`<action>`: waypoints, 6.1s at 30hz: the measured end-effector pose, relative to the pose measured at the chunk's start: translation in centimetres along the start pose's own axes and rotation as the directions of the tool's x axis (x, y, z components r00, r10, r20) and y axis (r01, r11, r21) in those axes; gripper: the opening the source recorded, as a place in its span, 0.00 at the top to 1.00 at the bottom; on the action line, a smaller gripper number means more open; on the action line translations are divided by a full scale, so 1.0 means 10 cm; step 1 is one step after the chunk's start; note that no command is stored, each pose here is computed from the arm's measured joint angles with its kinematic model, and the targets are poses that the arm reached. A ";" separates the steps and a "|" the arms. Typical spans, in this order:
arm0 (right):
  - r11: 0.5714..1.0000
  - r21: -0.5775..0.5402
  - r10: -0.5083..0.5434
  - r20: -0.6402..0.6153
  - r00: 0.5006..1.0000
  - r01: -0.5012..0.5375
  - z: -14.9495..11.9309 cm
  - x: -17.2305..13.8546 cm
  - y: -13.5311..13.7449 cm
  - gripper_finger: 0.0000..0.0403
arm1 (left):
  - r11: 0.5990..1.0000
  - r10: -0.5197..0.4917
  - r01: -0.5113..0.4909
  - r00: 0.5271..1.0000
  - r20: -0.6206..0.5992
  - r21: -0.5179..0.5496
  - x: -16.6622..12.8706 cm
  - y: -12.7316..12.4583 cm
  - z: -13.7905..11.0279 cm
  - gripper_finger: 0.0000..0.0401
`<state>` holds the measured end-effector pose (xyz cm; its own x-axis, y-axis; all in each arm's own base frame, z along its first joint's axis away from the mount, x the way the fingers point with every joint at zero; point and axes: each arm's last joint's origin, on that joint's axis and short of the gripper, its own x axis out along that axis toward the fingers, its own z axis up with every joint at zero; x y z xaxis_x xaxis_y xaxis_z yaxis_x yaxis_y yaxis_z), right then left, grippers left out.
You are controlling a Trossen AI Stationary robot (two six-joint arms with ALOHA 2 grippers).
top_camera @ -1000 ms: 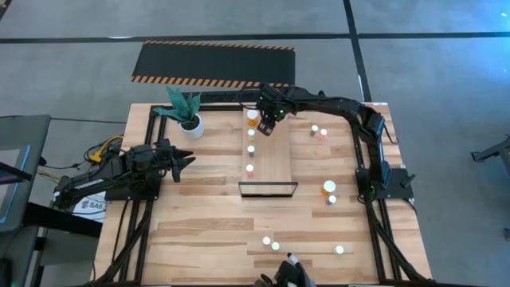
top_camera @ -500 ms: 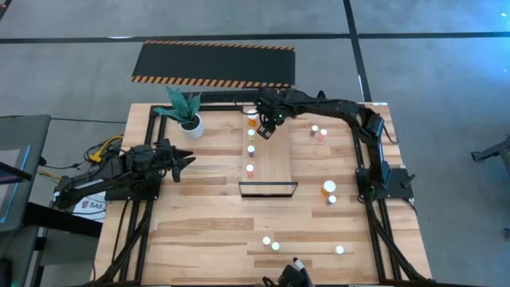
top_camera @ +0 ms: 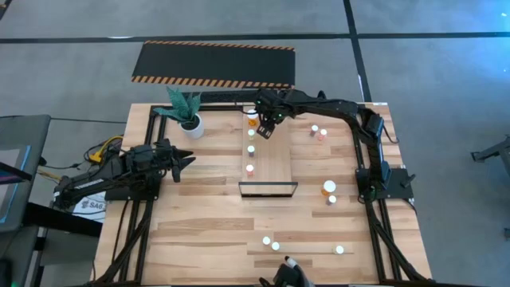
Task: Pick and place medicine bottles onto shelf by color
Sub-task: Put the bottom large orange pill bottle on the shelf aligned with the other large orange pill bottle, then put the bottom right small yellow pill bottle on the shelf aligned with the other small yellow pill bottle
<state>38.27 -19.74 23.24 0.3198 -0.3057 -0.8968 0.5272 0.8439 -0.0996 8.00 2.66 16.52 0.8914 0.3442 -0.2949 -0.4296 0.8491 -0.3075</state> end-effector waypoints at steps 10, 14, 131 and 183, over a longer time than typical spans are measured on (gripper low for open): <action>0.999 -0.021 0.039 0.022 0.999 -0.039 0.03 0.01 -0.11 0.42 | 1.000 0.000 0.000 1.000 0.000 0.000 0.00 0.00 0.00 0.68; 0.998 -0.042 0.045 0.025 0.999 -0.044 0.03 0.02 -0.15 0.41 | 1.000 0.000 0.000 1.000 0.000 0.000 0.00 0.00 0.00 0.68; 0.994 0.071 0.077 0.024 0.997 -0.078 0.04 0.24 -0.31 0.16 | 1.000 0.000 0.000 1.000 0.000 0.000 0.00 0.00 0.00 0.68; 0.690 0.714 0.142 -0.299 0.944 0.122 -1.24 -0.55 -0.51 0.20 | 1.000 0.000 0.000 1.000 0.000 0.000 0.00 0.00 0.00 0.68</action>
<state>24.11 -16.88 23.37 0.1412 -0.0372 -0.9893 0.9646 0.2301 0.1291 8.00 2.66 16.52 0.8914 0.3442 -0.2949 -0.4296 0.8491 -0.3075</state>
